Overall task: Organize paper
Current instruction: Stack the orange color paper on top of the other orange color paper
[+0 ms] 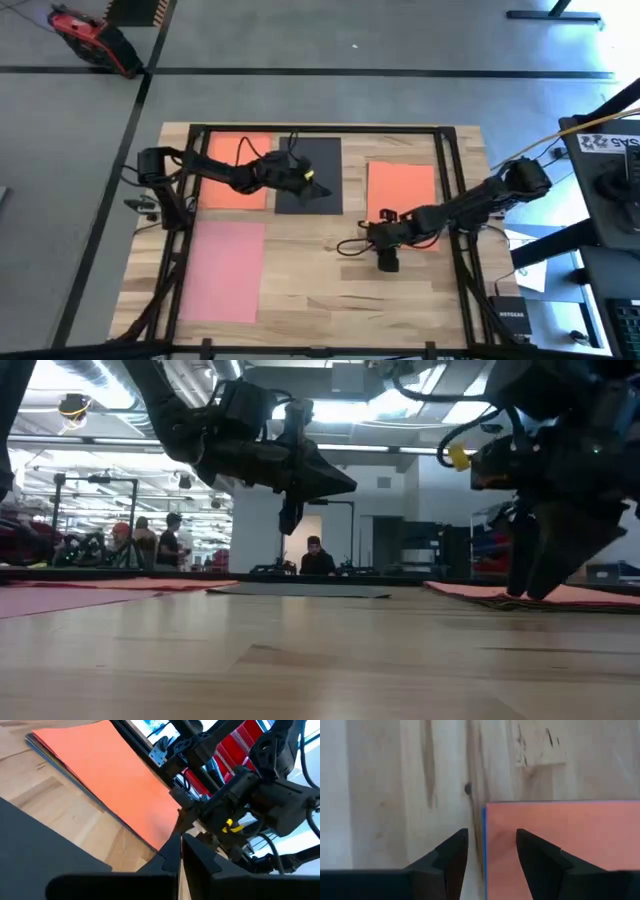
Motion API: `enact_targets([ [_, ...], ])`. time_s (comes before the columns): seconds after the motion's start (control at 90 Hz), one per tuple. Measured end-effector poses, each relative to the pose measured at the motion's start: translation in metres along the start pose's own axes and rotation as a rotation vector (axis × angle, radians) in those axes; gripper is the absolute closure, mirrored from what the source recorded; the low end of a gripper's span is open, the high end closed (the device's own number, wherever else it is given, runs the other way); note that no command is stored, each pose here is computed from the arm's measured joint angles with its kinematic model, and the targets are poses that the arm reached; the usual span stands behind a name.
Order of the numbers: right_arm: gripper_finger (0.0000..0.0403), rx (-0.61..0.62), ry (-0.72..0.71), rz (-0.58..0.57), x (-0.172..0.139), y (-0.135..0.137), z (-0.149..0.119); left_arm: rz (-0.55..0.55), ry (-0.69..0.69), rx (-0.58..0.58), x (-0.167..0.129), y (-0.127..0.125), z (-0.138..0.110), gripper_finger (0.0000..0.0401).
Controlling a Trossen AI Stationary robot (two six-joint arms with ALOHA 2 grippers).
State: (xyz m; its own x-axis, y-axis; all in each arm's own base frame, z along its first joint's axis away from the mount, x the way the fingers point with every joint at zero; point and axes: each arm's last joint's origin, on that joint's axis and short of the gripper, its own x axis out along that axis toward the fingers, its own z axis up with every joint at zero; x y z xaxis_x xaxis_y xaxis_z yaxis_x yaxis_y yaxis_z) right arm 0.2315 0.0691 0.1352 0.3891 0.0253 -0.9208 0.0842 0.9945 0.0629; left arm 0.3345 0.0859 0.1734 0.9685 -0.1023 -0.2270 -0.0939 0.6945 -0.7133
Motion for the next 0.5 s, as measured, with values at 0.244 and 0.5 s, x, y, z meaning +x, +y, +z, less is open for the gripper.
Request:
enact_targets([
  [0.244,0.0308,0.006,0.000,-0.003,0.0008,0.0001,0.0001,0.017,0.018,-0.010,-0.0001,0.0018,-0.0018,0.0401],
  [0.5,0.0395,0.007,-0.012,0.002,-0.0045,0.0025,0.0076,0.011,0.015,-0.008,0.0001,0.0010,-0.0017,0.0401],
])
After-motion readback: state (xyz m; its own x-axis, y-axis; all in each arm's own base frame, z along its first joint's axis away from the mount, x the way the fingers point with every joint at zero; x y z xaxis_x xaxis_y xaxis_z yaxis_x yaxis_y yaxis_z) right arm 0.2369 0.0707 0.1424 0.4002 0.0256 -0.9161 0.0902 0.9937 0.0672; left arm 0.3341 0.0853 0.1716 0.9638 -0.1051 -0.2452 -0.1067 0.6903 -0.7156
